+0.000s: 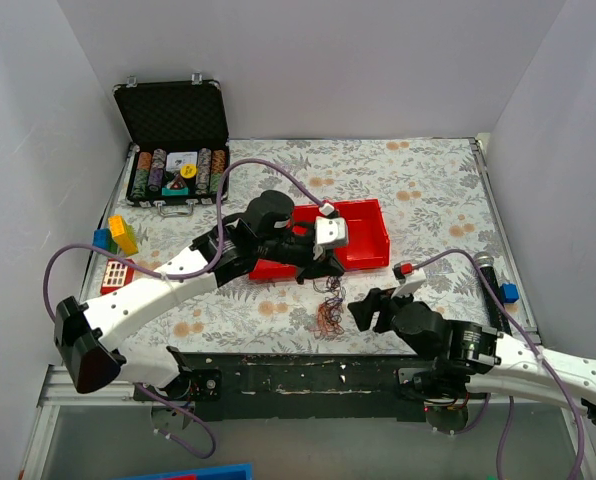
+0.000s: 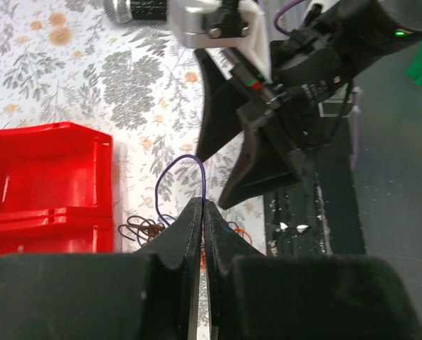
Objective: Untangle the cables
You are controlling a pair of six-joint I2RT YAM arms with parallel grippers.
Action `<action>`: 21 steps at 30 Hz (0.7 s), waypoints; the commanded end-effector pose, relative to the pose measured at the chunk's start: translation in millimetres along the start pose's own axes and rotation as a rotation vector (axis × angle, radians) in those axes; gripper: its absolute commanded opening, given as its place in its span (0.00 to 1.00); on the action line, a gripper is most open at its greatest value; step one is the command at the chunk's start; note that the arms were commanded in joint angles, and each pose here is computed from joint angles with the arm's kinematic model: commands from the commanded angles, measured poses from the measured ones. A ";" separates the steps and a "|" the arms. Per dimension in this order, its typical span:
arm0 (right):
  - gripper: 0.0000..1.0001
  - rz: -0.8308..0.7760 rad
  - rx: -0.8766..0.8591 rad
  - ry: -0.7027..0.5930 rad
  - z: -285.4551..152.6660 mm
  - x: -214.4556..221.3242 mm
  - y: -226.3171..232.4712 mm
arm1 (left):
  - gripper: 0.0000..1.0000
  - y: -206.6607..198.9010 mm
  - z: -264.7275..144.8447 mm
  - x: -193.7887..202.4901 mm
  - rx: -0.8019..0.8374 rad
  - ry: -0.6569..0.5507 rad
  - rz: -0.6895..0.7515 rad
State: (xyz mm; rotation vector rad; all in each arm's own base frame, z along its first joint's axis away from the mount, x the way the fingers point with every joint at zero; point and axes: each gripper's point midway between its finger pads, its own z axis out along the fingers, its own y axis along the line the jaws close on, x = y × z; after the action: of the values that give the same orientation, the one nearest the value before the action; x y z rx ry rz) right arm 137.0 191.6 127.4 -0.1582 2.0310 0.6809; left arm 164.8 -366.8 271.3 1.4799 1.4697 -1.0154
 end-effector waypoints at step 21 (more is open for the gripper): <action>0.70 -0.071 -0.043 0.046 50.3 42.7 24.9 | 0.00 -36.9 -59.6 -117.7 0.003 -0.227 0.129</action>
State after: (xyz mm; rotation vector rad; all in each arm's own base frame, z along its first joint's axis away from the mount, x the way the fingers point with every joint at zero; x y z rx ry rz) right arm 147.6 241.1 96.0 -0.3125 2.0159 0.6371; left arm 131.9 -363.0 342.1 1.4618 1.3380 -1.1014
